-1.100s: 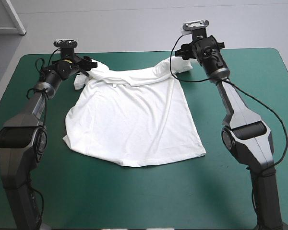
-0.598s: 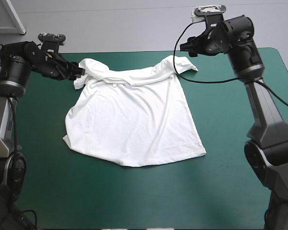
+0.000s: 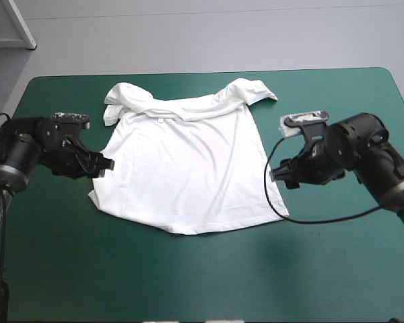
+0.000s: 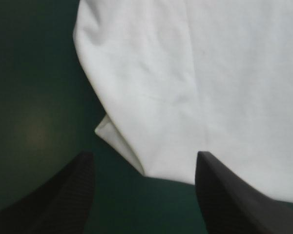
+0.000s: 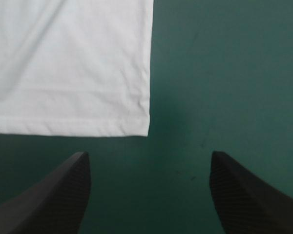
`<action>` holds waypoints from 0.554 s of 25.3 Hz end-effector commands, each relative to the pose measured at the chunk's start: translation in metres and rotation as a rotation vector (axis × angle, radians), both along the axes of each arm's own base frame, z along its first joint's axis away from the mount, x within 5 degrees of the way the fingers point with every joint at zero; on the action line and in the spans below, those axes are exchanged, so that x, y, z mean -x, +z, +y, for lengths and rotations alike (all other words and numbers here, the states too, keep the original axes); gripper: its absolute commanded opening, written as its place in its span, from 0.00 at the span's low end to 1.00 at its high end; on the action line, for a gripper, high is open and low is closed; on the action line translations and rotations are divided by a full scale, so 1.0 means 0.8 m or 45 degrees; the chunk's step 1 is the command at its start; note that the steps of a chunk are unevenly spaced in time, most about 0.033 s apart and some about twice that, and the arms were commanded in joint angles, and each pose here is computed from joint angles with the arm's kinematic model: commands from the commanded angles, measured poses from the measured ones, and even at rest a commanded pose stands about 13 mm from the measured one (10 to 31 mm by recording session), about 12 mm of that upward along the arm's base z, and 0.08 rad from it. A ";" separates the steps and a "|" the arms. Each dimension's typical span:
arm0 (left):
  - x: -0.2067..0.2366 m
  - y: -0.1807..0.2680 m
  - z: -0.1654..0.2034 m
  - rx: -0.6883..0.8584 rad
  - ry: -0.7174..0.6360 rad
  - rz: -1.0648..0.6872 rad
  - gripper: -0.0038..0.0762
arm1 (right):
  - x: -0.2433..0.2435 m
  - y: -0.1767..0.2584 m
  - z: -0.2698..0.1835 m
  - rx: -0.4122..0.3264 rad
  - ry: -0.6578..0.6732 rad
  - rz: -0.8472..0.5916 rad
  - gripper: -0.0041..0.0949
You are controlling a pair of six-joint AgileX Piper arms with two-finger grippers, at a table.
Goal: Fold the cloth
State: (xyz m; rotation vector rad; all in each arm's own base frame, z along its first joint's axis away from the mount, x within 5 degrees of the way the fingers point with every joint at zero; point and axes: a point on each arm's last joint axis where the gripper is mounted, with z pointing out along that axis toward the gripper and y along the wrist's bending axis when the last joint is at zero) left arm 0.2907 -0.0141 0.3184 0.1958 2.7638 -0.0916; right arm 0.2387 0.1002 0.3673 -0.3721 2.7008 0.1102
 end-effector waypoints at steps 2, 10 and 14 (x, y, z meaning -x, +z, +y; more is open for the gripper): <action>0.008 -0.041 0.001 0.026 0.071 -0.051 0.60 | 0.036 -0.006 -0.016 -0.006 -0.004 -0.026 0.69; -0.020 -0.109 0.001 0.028 0.122 -0.022 0.60 | 0.050 -0.015 -0.017 -0.033 -0.001 0.042 0.69; -0.027 -0.136 -0.002 0.079 0.163 0.062 0.59 | 0.046 -0.017 -0.015 -0.040 0.000 0.027 0.69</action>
